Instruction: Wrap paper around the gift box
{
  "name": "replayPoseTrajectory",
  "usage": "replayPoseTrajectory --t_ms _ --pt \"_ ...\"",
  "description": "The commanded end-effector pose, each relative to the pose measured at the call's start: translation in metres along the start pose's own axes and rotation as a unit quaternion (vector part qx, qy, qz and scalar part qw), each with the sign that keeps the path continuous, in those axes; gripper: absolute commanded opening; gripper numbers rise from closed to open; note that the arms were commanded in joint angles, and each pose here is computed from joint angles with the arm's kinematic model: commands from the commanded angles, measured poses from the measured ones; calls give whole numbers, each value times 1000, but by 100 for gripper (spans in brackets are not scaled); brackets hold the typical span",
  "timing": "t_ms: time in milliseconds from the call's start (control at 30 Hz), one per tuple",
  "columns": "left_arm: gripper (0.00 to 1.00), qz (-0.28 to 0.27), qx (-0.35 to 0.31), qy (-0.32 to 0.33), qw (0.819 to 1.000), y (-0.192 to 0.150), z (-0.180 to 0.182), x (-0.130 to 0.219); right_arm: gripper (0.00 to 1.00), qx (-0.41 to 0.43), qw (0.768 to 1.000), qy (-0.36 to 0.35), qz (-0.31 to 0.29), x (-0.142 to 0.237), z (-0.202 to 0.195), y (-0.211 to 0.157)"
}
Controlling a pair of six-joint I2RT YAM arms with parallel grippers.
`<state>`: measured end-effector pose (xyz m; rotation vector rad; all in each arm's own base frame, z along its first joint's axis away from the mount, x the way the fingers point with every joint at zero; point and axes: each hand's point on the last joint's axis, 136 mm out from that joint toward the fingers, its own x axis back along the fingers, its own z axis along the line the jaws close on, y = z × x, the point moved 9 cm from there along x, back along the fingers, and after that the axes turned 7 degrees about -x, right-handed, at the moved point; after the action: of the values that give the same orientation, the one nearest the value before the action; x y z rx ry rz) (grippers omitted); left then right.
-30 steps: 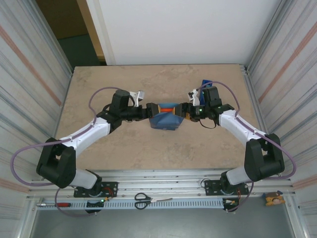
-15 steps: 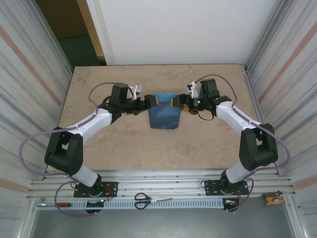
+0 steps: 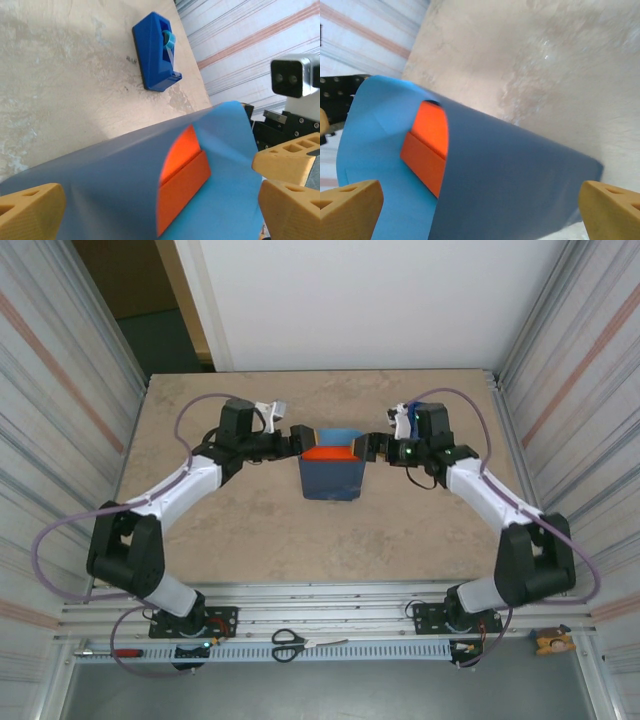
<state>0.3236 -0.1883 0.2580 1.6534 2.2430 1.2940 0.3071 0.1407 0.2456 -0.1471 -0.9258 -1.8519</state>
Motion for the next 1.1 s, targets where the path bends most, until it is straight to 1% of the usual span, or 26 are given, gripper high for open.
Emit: replayPoseTrajectory --t_ms 0,67,200,300,367,433,700,800,900,1067 --pt "99 -30 -68 20 997 -1 -11 25 98 111 989 -9 -95 24 22 5" --pt "99 -37 -86 33 995 -9 -11 33 98 162 980 -3 -112 31 28 -5" --pt "99 -55 -126 53 989 -30 -7 47 98 249 958 -8 -143 30 32 -41" --pt "99 -70 -156 57 984 -47 -2 52 98 270 950 -37 -150 20 26 -59" --pt "99 -78 -172 54 980 -55 0 53 98 277 946 -59 -155 13 21 -64" --pt "99 -78 -177 55 980 -59 2 52 98 275 945 -65 -164 7 17 -62" --pt "99 -53 -169 30 984 -52 4 37 100 259 950 -30 -171 -15 23 -42" --pt "98 -49 -166 23 985 -48 3 32 96 242 955 -19 -169 -21 22 -33" --pt "98 -46 -162 20 986 -45 3 28 94 234 957 -6 -169 -26 23 -27" --pt "98 -43 -158 18 986 -42 3 24 90 222 962 -20 -156 -36 15 -25"
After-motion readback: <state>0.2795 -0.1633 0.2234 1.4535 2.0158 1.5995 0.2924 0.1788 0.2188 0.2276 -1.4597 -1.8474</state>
